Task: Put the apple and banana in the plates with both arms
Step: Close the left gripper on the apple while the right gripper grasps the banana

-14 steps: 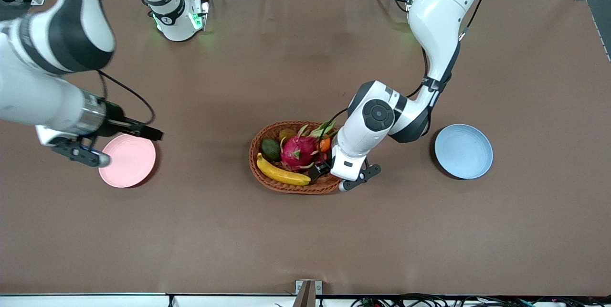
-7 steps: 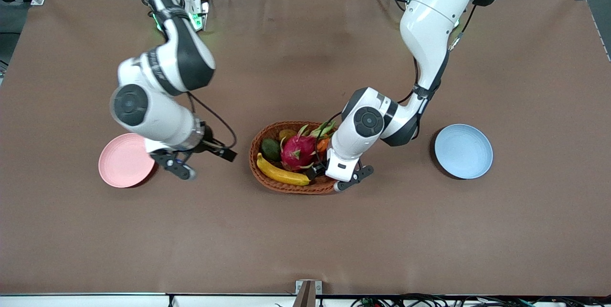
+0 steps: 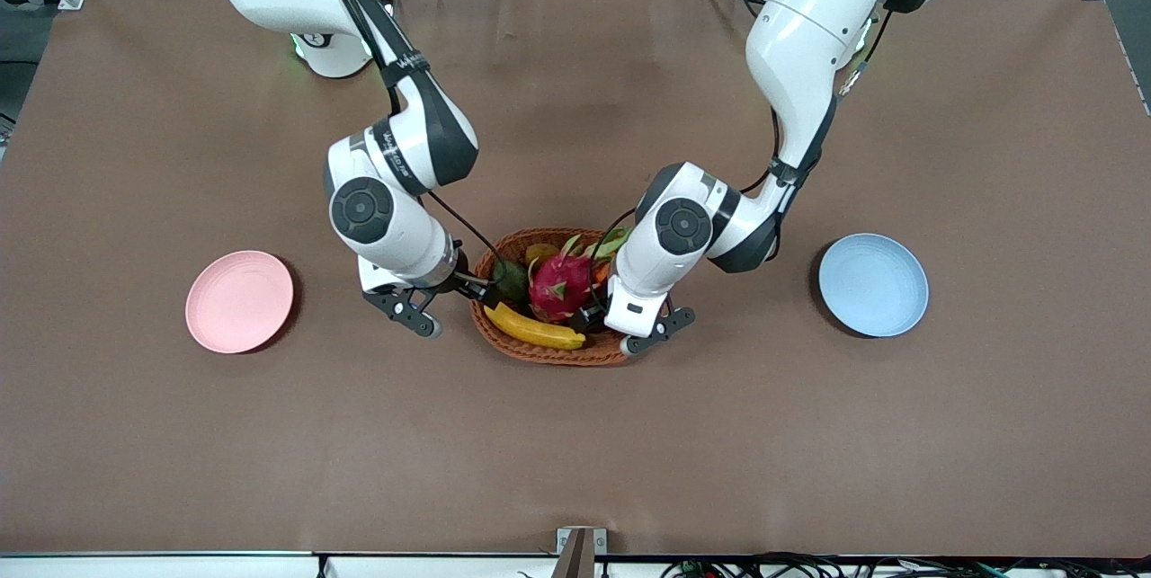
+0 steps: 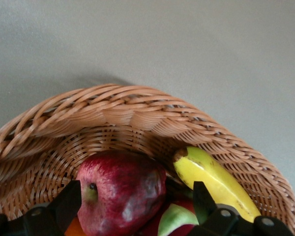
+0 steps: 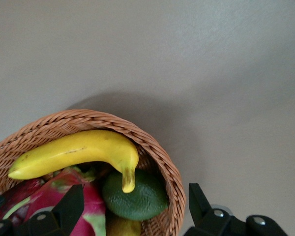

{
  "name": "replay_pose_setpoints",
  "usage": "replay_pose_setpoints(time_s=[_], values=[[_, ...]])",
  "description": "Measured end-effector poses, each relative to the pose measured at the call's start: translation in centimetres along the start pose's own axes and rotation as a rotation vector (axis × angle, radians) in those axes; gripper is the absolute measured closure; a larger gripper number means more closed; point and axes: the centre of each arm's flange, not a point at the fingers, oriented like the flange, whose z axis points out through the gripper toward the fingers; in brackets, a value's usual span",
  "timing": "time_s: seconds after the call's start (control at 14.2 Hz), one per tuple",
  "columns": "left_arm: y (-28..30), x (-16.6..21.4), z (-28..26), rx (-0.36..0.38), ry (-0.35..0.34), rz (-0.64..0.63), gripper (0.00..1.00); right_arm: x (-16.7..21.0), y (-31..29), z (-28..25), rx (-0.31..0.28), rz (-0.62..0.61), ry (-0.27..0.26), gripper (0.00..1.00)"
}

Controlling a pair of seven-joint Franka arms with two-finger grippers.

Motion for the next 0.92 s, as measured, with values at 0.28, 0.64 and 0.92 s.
replay_pose_setpoints(time_s=[0.28, 0.64, 0.92], values=[[-0.6, -0.5, 2.0, 0.03, -0.004, 0.016, 0.02, -1.5, -0.6, 3.2, -0.004, -0.006, 0.01, 0.19], [-0.7, -0.5, 2.5, 0.037, -0.002, 0.021, 0.17, -1.3, -0.5, 3.8, -0.007, -0.003, 0.013, 0.46], [-0.5, -0.3, 2.0, 0.038, -0.001, 0.021, 0.18, -1.3, -0.5, 3.8, -0.004, -0.003, 0.015, 0.56]])
